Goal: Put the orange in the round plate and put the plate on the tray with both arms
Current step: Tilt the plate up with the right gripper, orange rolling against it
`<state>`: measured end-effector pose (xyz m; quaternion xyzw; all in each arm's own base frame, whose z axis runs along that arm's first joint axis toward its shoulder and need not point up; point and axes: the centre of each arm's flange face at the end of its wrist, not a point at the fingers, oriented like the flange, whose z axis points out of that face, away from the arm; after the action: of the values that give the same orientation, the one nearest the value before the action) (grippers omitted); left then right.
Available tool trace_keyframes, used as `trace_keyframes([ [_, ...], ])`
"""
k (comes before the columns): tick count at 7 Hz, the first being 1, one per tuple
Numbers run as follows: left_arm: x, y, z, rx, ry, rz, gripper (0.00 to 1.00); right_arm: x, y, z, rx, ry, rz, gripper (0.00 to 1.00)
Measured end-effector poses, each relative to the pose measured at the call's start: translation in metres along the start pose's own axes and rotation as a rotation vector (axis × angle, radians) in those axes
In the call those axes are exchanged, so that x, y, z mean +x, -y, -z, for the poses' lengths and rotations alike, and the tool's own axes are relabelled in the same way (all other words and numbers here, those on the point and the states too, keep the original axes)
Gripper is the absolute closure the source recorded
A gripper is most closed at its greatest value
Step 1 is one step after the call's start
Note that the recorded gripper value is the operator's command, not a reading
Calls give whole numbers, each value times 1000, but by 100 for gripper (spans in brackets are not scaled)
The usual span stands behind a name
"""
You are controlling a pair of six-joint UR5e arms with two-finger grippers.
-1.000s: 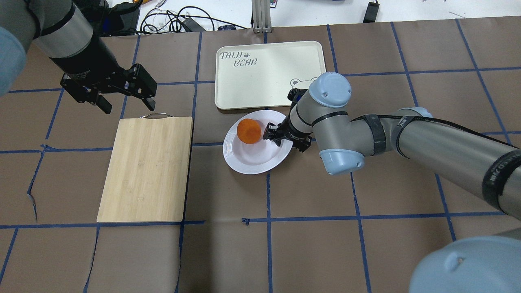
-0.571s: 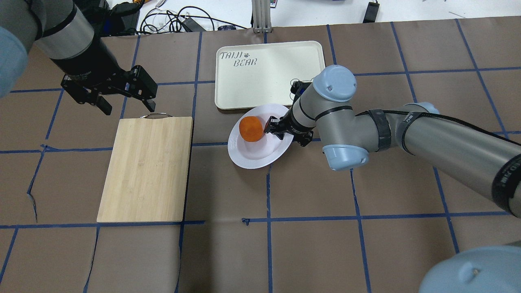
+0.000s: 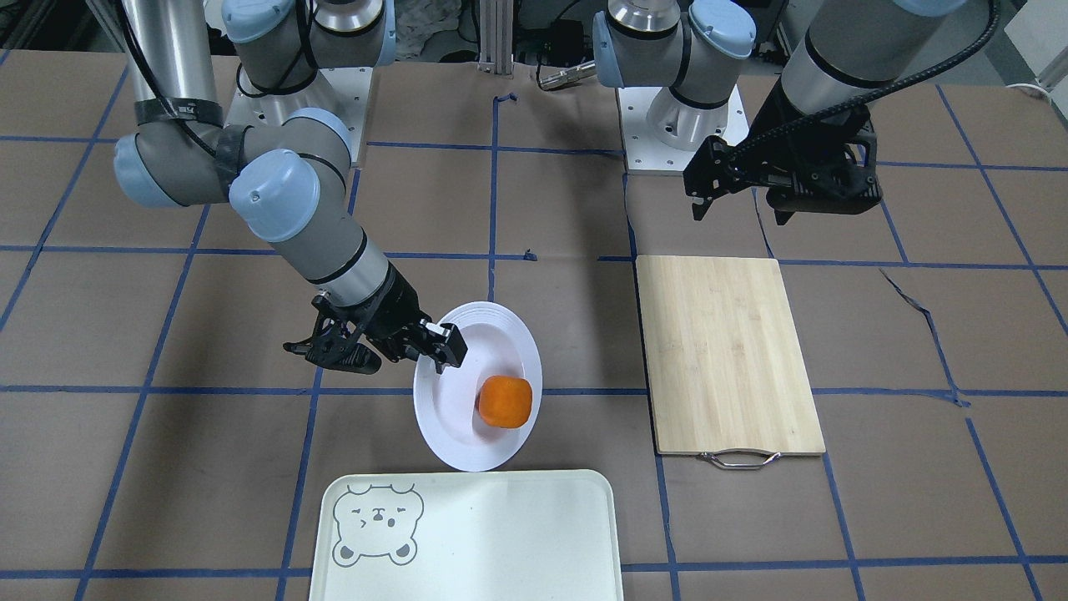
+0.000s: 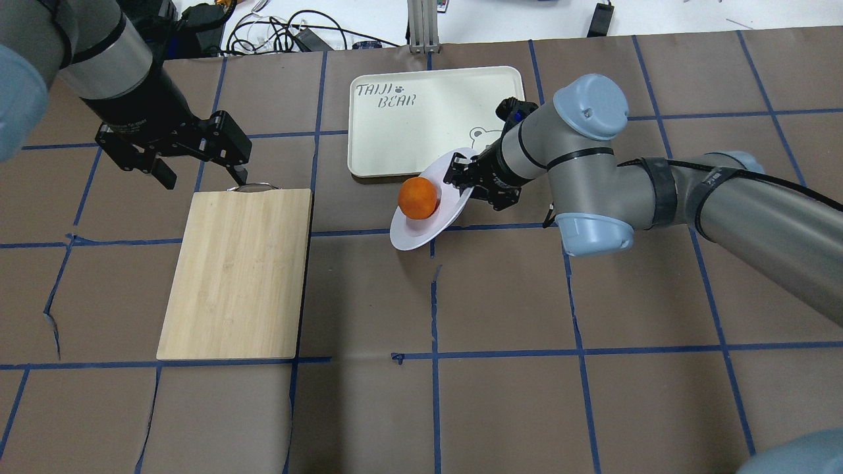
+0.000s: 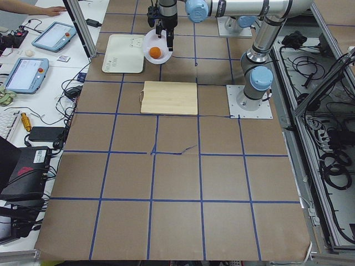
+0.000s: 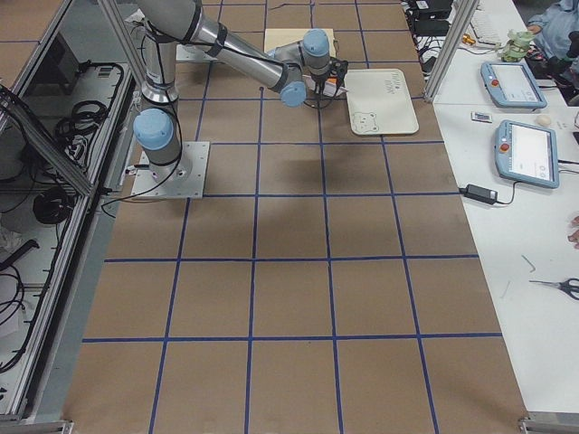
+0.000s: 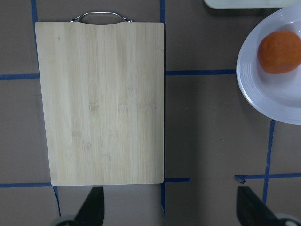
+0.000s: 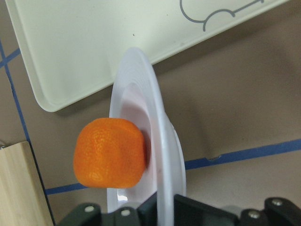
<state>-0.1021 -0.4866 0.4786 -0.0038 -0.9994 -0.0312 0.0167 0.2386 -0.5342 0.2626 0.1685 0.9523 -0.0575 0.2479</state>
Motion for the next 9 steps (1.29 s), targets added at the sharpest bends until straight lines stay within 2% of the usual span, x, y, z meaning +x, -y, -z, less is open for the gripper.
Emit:
trace_keyframes([
  [2, 0, 0, 0, -1, 1, -1, 0, -3, 5, 6, 1, 33, -36, 100],
  [4, 1, 0, -1, -3, 1, -1, 0, -3, 5, 7, 9, 44, -27, 100],
  [7, 1, -1, -3, -7, 1, -1, 0, 7, 3, 10, 40, 143, 7, 100],
  [9, 1, -1, -4, -8, 1, -1, 0, 22, -2, 7, 59, 167, 25, 100],
])
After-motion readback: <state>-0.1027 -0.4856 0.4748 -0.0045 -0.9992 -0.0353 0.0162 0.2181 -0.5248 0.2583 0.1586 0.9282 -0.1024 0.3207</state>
